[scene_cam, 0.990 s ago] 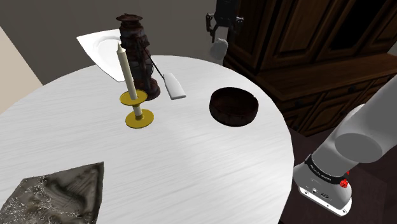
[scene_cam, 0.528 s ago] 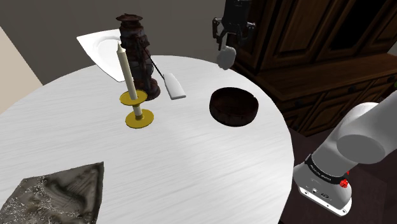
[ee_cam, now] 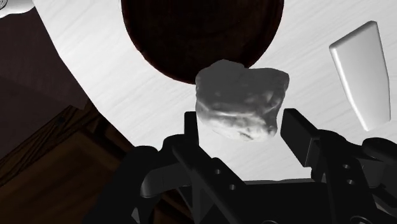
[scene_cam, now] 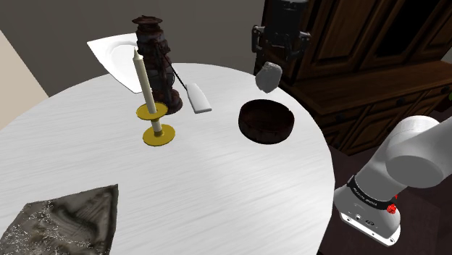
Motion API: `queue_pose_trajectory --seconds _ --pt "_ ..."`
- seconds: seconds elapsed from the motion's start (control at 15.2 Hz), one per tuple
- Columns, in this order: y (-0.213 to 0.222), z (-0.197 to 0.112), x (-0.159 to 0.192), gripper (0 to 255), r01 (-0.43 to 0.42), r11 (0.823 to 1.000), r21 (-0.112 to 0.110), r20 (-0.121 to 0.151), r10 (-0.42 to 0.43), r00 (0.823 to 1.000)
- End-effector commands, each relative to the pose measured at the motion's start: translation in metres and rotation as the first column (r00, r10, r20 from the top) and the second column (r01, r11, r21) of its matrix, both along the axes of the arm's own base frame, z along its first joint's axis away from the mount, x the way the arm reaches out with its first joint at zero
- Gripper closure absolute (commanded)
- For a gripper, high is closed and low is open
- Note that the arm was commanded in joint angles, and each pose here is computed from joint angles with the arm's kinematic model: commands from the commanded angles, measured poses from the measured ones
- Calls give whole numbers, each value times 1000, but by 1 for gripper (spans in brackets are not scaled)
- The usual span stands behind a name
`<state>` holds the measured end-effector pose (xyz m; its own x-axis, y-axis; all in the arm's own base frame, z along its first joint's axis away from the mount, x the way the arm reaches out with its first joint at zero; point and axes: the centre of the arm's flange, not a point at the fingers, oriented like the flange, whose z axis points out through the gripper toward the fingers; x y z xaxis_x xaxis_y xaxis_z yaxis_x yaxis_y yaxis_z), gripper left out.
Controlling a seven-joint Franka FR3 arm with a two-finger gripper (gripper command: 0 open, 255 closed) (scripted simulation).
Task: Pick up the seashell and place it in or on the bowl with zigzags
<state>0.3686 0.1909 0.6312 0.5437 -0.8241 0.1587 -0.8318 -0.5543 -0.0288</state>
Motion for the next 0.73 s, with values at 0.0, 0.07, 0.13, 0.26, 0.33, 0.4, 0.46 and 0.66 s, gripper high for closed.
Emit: queue_pose_trajectory --seconds 0.0,0.07,0.13,0.26,0.33,0.4,0.46,0.66 --pt "17 1 -27 255 1 1000 0 -1 -1 1000" --pt "17 -4 -27 255 1 1000 0 -1 -1 1000" --pt "17 -9 -27 255 1 1000 0 -1 -1 1000" --pt "17 -20 -27 255 1 1000 0 -1 -1 1000" --pt "17 -25 -27 255 1 1000 0 -1 -1 1000" --pt "17 -31 -27 255 1 1000 0 -1 -1 1000" --pt "17 -36 -27 255 1 1000 0 -1 -1 1000" --pt "17 -52 -27 255 1 1000 0 -1 -1 1000"
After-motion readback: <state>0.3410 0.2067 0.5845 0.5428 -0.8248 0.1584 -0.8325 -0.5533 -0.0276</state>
